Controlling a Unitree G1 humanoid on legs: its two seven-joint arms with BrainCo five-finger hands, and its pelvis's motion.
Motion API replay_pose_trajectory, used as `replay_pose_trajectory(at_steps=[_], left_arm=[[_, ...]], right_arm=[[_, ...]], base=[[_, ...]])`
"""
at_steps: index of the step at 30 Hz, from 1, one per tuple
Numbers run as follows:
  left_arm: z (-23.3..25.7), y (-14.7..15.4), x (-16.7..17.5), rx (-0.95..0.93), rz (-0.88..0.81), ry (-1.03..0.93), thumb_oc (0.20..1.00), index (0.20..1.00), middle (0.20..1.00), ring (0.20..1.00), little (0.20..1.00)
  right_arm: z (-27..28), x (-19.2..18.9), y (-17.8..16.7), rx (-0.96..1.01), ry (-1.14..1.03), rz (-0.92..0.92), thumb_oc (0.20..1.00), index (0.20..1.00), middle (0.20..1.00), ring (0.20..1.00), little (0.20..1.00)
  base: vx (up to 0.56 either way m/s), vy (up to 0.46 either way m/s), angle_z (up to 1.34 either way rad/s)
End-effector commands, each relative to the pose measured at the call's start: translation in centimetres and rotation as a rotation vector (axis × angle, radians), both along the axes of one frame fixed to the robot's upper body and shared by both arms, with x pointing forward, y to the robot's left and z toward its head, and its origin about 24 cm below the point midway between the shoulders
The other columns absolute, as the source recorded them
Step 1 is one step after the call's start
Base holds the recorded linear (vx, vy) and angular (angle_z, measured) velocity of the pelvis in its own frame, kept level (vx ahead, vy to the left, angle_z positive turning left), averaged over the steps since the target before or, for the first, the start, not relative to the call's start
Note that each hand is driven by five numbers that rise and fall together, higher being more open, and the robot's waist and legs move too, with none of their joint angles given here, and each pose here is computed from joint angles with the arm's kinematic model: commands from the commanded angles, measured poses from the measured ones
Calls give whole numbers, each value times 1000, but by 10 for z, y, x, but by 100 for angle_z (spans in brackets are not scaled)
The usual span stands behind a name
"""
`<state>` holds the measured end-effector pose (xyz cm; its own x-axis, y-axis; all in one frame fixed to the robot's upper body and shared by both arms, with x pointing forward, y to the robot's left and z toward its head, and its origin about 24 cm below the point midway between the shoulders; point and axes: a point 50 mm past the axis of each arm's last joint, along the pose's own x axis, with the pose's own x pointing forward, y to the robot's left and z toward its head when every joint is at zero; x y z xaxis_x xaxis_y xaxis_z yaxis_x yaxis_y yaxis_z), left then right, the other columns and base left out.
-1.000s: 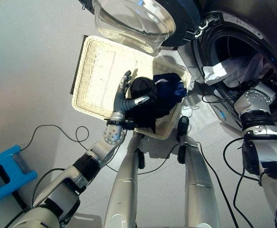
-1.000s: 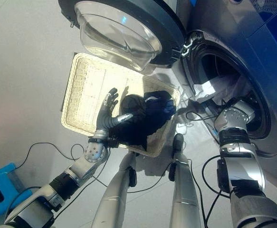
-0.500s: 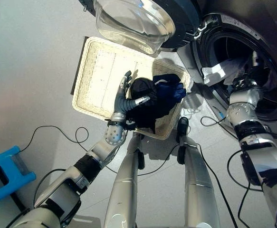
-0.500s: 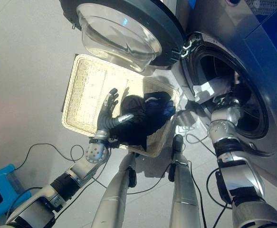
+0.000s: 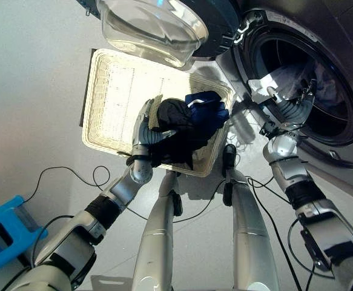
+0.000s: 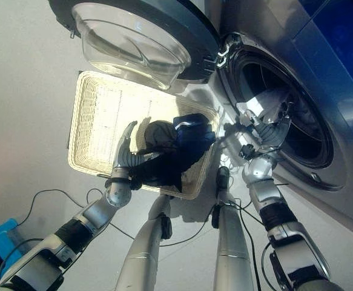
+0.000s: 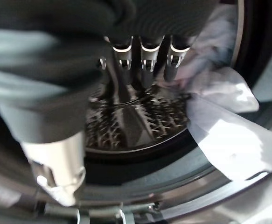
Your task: Put the clothes into the washing machine.
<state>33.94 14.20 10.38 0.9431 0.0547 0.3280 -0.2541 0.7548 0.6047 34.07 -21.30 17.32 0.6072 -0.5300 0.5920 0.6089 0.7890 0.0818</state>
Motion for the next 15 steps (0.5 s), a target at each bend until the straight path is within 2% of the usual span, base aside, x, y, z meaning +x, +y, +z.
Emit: replay_pose_trajectory(at_steps=[1,6,15], left_arm=[[-16,-4,-1,115,43,68,1000,1000,1000,1000,1000],[-28,-6,7,181,102,168,1000,1000,1000,1000,1000],[-42,-23,22,170,128,352,1000,1000,1000,1000,1000]], right_arm=[[21,-10,15,-128,-128,5,1000,1000,1000,1000,1000],[16,-12,33,-105,-128,98,1000,1000,1000,1000,1000],[14,-9,52,-40,-142,175,1000,1000,1000,1000,1000]], base=[[-3,34,0],[-3,15,-2],[-4,3,-5]])
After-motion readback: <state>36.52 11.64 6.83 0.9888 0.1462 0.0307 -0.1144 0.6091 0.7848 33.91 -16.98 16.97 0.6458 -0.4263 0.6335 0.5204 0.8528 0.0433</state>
